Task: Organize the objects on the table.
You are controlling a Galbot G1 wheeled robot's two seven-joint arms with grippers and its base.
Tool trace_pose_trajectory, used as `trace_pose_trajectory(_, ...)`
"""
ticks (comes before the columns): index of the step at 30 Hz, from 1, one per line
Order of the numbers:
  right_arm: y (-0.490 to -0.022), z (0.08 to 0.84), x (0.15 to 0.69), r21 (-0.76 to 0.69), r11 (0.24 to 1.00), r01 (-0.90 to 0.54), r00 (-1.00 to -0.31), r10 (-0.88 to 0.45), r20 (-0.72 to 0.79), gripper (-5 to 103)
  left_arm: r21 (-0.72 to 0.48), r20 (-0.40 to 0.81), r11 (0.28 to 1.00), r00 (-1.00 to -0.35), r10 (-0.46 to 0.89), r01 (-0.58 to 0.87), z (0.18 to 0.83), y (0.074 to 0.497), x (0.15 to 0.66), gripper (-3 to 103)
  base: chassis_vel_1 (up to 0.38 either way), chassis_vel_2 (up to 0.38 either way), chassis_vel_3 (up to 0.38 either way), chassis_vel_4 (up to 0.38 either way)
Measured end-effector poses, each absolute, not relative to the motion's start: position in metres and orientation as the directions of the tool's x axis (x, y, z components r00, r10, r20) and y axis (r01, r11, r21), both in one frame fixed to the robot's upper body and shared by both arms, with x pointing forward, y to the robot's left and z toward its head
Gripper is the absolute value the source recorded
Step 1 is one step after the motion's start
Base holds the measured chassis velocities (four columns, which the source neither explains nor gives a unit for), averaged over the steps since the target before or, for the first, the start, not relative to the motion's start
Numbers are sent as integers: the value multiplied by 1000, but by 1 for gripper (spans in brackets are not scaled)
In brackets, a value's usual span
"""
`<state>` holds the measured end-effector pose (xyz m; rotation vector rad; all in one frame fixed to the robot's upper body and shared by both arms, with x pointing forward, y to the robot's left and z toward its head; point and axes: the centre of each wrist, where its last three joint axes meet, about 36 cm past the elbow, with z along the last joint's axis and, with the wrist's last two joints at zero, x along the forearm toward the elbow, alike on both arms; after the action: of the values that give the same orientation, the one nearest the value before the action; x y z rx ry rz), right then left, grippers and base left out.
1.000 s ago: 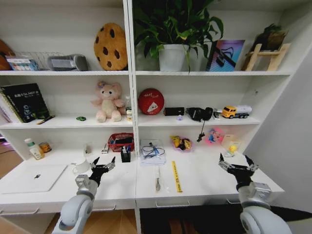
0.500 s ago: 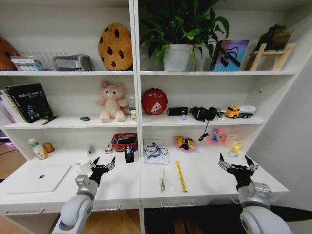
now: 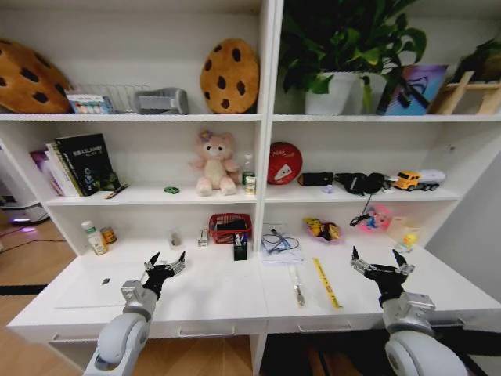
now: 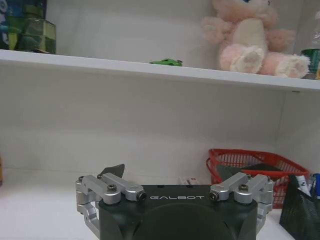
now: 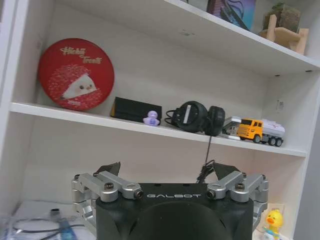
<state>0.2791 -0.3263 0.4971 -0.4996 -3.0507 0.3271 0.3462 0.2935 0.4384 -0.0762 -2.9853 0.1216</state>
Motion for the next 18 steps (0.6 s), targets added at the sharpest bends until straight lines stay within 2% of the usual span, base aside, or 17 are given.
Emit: trace_pose_trajectory(18,-326,497,279,-212,926,312,-948,319,-2,100,-85,150,995,-987,57,45,438,293,346,100,257,252,-254,-254)
